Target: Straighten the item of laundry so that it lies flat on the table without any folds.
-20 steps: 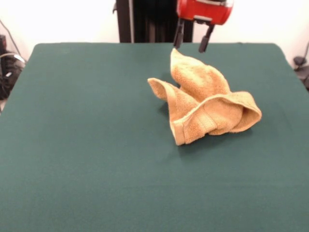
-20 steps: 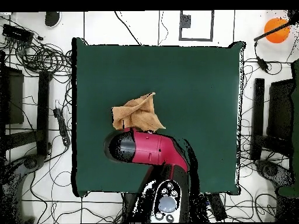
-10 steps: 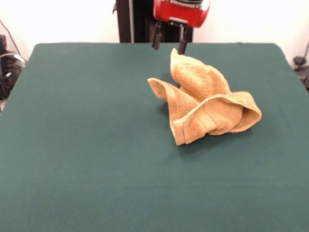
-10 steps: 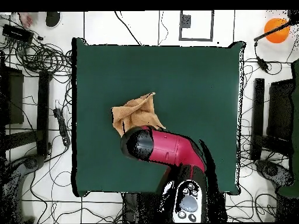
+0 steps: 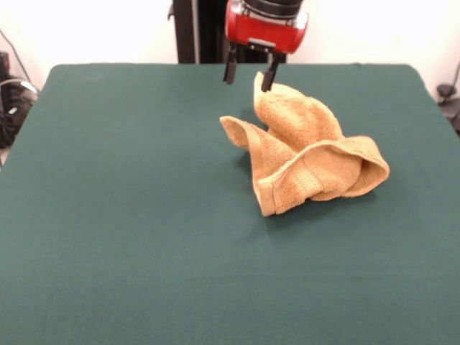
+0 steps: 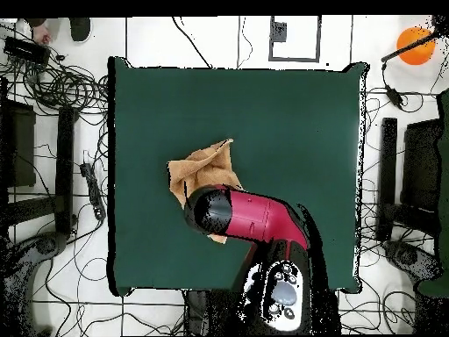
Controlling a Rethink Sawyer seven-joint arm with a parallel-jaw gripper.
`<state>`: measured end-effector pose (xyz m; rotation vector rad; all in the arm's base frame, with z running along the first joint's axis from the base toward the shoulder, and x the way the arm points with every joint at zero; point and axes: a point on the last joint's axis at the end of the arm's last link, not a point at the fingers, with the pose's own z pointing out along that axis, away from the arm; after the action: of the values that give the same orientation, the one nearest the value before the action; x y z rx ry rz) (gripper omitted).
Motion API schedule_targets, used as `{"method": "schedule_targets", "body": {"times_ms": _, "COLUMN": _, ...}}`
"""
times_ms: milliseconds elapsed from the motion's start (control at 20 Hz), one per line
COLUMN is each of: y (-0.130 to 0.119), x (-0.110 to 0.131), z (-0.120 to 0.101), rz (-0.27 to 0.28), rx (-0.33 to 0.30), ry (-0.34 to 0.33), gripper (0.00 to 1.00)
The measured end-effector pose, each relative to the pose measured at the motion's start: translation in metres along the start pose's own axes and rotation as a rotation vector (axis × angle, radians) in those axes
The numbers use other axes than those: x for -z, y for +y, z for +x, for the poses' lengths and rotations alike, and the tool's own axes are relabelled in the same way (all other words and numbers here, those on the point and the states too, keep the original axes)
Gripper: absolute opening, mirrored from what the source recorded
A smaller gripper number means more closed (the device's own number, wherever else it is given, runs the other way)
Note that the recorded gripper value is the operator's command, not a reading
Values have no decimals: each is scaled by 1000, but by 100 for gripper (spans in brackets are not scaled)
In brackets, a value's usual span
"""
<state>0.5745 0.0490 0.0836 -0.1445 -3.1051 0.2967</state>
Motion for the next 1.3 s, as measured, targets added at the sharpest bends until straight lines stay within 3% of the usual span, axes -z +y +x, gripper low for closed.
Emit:
{"method": "schedule_targets", "body": {"times_ms": 750, "y": -4, "x": -5, "z": -5, "rz": -14, "rx": -10, "ry": 3, "gripper": 100}}
{"method": "schedule_targets", "body": {"times_ms": 950, "y": -15, "x": -10, "z": -6, "rz": -16, "rx": -11, "ry": 8, "gripper": 100}}
{"method": "schedule_targets", "body": {"times_ms": 1300, "y": -30, "x": -22, "z": -1, "rz": -2, "rx": 42, "ry": 16, "gripper": 100}}
